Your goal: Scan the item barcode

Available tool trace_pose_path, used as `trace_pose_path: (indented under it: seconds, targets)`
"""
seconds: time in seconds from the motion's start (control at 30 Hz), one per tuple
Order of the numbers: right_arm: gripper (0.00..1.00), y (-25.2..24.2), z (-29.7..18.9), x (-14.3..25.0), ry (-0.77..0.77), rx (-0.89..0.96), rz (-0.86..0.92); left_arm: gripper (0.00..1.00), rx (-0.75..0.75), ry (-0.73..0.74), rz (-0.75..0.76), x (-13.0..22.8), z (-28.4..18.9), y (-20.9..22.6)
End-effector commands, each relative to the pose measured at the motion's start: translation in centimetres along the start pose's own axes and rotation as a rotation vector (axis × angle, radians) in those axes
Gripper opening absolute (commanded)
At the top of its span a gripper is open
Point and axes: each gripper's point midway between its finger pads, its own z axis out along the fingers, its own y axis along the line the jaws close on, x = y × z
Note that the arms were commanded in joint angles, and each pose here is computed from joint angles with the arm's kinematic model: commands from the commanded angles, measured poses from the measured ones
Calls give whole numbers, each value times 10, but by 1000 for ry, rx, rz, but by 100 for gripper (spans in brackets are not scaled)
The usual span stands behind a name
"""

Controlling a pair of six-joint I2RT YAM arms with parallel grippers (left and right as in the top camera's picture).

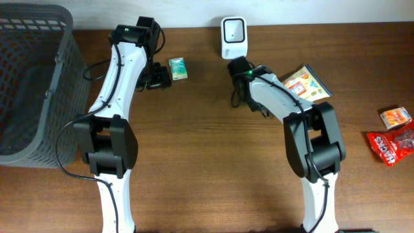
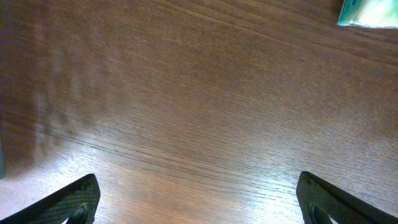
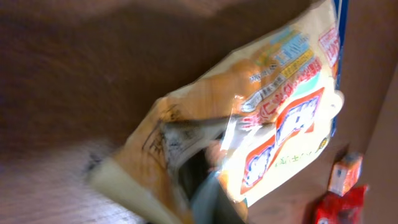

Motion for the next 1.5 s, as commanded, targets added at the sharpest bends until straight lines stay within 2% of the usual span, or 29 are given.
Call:
trace_pose_path:
  seconds: [0.0, 0.17, 0.37, 0.47, 0.7, 0.97, 1.1, 1.13, 1.23, 1.3, 1.33, 1.37, 1.4, 1.47]
  targets:
    - [4, 2, -10, -2, 7, -17, 40, 99, 8, -2, -12, 0, -2, 0]
    - [4, -14, -68, -24, -37, -81, 75, 99, 8, -2, -12, 0, -2, 0]
    - [4, -37, -174, -43, -113, -373, 115, 99, 8, -2, -12, 0, -2, 0]
    - [4, -34, -227, -37, -151, -605, 98, 99, 8, -2, -12, 0, -2, 0]
    - [4, 4, -256, -17, -60, -889, 47, 99, 8, -2, -12, 0, -2, 0]
    - [4, 54, -277, -13, 2, -1200, -20, 99, 8, -2, -12, 0, -2, 0]
    - [4, 66, -253, -12, 48, -1190, -12, 99, 8, -2, -12, 0, -2, 0]
    - [4, 63, -238, -12, 55, -1135, -1, 99, 8, -2, -12, 0, -2, 0]
    - [4, 28, -179, -14, 89, -834, 95, 99, 8, -2, -12, 0, -2, 0]
    - [4, -21, -140, -10, 121, -578, 205, 99, 8, -2, -12, 0, -2, 0]
    - [6, -32, -133, -8, 128, -539, 216, 99, 8, -2, -12, 0, -2, 0]
    - [20, -41, -127, -5, 137, -511, 227, 99, 8, -2, -12, 0, -2, 0]
    - [30, -54, -118, -1, 155, -474, 243, 99, 8, -2, -12, 0, -2, 0]
    - [40, -68, -109, 3, 169, -434, 263, 99, 8, -2, -12, 0, -2, 0]
